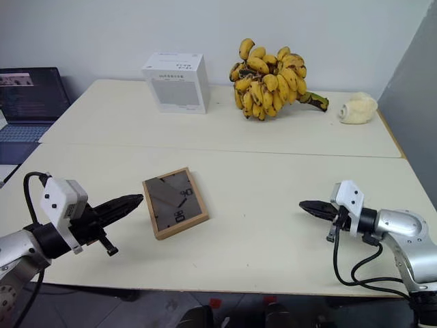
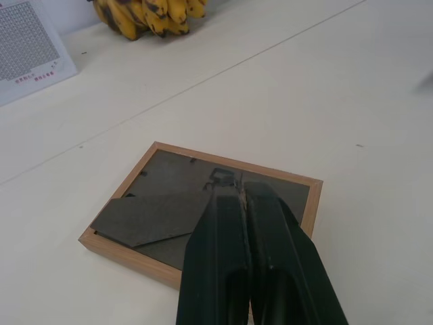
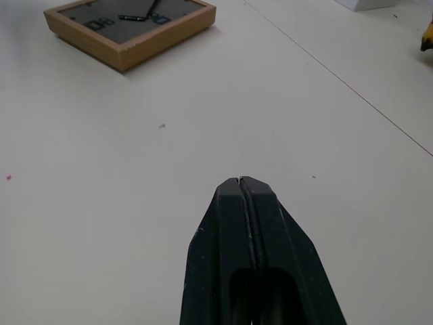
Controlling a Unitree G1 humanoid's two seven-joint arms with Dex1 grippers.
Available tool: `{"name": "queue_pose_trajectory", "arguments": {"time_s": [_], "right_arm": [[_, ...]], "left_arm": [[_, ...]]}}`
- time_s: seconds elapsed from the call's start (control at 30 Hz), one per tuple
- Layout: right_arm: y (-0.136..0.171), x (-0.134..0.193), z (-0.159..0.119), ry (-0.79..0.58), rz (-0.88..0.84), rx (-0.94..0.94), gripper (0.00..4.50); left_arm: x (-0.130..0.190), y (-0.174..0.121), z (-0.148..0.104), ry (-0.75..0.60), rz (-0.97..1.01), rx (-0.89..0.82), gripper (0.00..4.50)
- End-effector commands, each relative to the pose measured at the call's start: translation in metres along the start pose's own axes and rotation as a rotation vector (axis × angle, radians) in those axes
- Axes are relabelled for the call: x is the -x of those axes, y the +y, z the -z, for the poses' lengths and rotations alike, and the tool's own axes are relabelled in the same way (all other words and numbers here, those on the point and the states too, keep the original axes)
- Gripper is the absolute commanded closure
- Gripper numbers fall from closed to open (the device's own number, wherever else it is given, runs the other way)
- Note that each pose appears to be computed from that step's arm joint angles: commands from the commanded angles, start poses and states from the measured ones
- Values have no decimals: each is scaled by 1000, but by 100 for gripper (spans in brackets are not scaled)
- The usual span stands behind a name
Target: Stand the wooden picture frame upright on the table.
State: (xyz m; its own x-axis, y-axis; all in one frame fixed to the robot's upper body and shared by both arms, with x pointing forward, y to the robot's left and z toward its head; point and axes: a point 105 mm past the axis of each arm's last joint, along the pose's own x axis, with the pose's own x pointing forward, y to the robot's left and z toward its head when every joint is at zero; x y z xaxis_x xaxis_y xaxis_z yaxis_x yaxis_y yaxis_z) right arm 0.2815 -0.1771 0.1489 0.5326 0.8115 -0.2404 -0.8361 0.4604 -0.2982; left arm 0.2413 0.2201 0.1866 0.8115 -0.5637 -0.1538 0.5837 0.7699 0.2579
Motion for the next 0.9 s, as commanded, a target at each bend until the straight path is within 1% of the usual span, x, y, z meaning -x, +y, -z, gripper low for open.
{"name": "queue_pose_trajectory", "arguments": {"time_s": [0.03,0.13,0.3,0.73,0.83,0.9], "right_arm": [[-1,-5,-18,-41,12,16,450],[-2,-8,-21,-44,27,13,450],[-1,-12,-23,-46,36,7,450],[-4,-14,-23,-45,46,5,450],[-4,-14,-22,-48,61,7,450],[-5,-14,-22,-54,77,9,450]], "left_arm": [[-4,0,-7,-14,-22,-33,443],[-5,6,-8,-6,-55,-14,443],[-4,17,-13,-32,-136,-4,443],[-5,14,-12,-30,-145,14,443],[-2,24,-2,-7,-225,40,443],[4,43,17,52,-364,74,443]]}}
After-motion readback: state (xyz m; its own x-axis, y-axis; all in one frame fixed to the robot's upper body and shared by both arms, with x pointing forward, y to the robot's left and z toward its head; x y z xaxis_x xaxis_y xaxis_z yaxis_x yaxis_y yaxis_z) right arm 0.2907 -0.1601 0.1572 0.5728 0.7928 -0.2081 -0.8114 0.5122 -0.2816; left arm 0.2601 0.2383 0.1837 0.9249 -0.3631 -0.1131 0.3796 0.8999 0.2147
